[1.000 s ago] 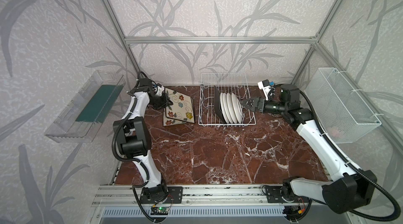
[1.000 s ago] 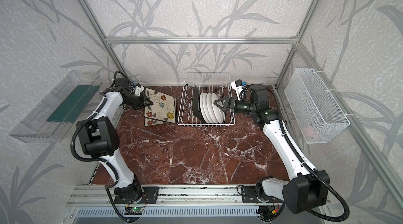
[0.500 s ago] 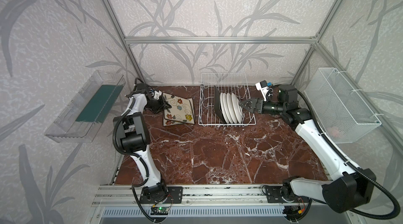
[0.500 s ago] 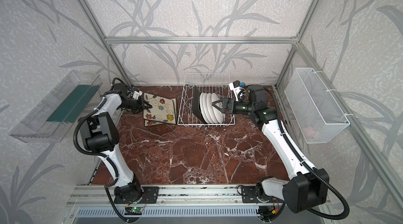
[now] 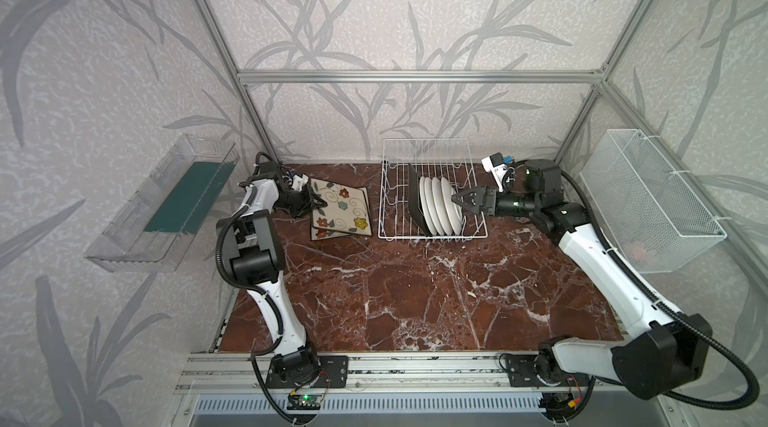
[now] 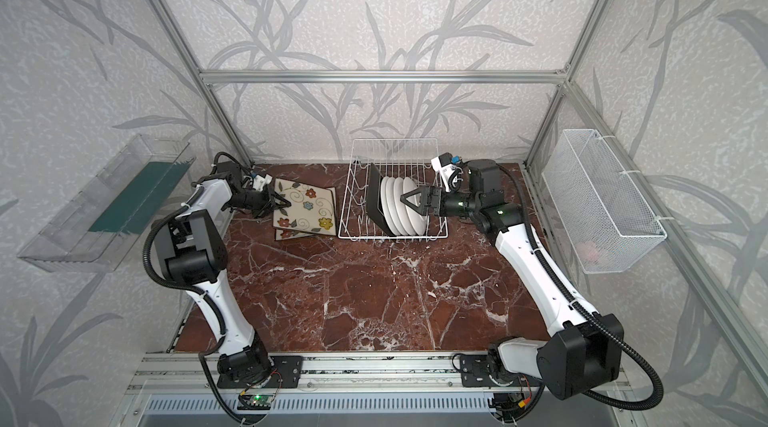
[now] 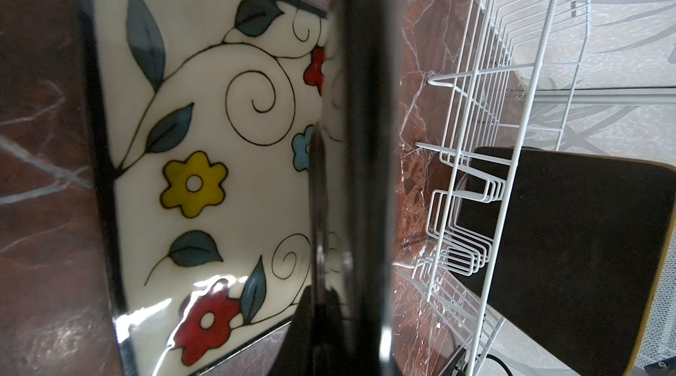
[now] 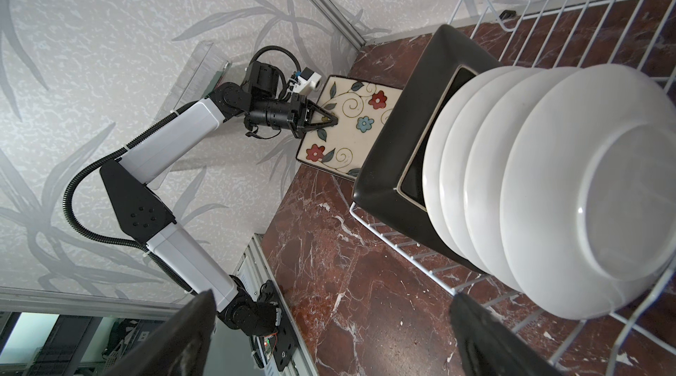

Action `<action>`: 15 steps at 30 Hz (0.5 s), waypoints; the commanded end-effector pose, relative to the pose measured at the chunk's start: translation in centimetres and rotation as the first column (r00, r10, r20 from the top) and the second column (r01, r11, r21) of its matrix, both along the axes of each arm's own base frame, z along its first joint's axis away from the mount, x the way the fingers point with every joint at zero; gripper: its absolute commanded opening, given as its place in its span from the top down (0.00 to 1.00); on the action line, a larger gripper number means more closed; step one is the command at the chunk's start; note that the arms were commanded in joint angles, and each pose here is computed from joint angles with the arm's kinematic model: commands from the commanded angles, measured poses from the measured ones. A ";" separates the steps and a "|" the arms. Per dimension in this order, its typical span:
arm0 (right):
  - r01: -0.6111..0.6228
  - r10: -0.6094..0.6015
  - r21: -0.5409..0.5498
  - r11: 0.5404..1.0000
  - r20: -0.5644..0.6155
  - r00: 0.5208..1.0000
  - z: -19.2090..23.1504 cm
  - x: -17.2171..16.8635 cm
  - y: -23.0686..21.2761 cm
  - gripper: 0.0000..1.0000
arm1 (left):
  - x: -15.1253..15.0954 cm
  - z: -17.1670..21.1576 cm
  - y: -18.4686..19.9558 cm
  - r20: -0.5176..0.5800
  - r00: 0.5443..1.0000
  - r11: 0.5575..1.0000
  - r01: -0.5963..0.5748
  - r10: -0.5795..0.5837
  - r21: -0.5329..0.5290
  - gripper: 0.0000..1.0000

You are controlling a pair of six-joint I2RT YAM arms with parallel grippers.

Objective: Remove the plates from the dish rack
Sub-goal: 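Open the left gripper and release the flower plate onto the stack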

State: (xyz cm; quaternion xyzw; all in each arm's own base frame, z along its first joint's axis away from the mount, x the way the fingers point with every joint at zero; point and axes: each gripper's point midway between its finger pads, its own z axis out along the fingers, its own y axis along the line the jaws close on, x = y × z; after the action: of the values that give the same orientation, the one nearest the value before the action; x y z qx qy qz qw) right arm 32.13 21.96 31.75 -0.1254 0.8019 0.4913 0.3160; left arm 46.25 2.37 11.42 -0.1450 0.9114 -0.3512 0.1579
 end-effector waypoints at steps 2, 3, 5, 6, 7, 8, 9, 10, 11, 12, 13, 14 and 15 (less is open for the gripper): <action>-0.026 0.026 0.002 1.000 0.036 0.999 1.3 -0.1 0.3 0.01 | 0.5 0.8 0.3 0.028 0.999 0.999 0.038 -0.039 0.020 0.98; -0.026 0.026 0.002 1.000 0.034 0.999 1.3 -0.1 0.3 0.01 | 0.6 0.8 0.4 0.029 0.999 0.999 0.039 -0.039 0.018 0.97; -0.028 0.027 0.002 1.000 0.028 0.999 1.1 -0.1 0.4 0.01 | 0.7 0.7 0.5 0.027 0.999 0.999 0.036 -0.036 0.011 0.93; -0.028 0.028 0.002 1.000 0.025 0.999 1.0 -0.1 0.5 0.01 | 0.8 0.6 0.5 0.024 0.999 0.999 0.034 -0.034 0.010 0.90; -0.029 0.029 0.001 1.000 0.025 0.999 1.0 -0.1 0.5 0.01 | 0.8 0.4 0.5 0.022 0.999 0.999 0.034 -0.034 0.010 0.88; -0.030 0.030 0.001 1.000 0.024 0.999 1.0 -0.1 0.6 0.01 | 0.8 0.3 0.6 0.017 0.999 0.999 0.032 -0.033 0.011 0.85; -0.029 0.029 -0.001 1.000 0.024 0.999 0.9 -0.1 0.6 0.01 | 0.8 0.1 0.7 0.012 0.999 0.999 0.030 -0.030 0.017 0.82; -0.031 0.031 0.000 1.000 0.025 0.999 1.0 -0.1 0.6 0.01 | 0.8 -0.2 0.8 0.003 1.000 0.999 0.026 -0.026 0.027 0.78; -0.031 0.031 0.001 1.000 0.025 0.999 1.0 -0.1 0.7 0.01 | 0.7 -0.5 1.0 -0.005 1.000 0.999 0.022 -0.022 0.035 0.74; -0.035 0.035 0.001 0.999 0.026 0.999 1.0 -0.2 0.7 0.01 | 0.7 -0.6 1.1 -0.010 1.000 0.999 0.019 -0.019 0.042 0.70; -0.036 0.036 0.001 0.999 0.028 0.999 1.1 -0.1 0.7 0.01 | 0.7 -0.8 1.2 -0.014 1.000 0.999 0.018 -0.017 0.047 0.67; -0.038 0.038 0.001 0.999 0.028 0.999 1.1 -0.1 0.8 0.01 | 0.8 -0.9 1.3 -0.017 1.000 0.999 0.017 -0.016 0.050 0.65; -0.038 0.038 0.000 0.999 0.028 0.999 1.1 0.0 0.8 0.01 | 0.8 -1.0 1.3 -0.019 1.000 0.999 0.018 -0.017 0.051 0.63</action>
State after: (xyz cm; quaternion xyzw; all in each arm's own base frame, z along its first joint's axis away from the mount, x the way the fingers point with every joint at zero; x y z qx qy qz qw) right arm 32.22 22.35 31.67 -0.1304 0.8028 0.4912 0.3119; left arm 46.56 3.59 9.30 -0.1520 0.9223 -0.3275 0.1377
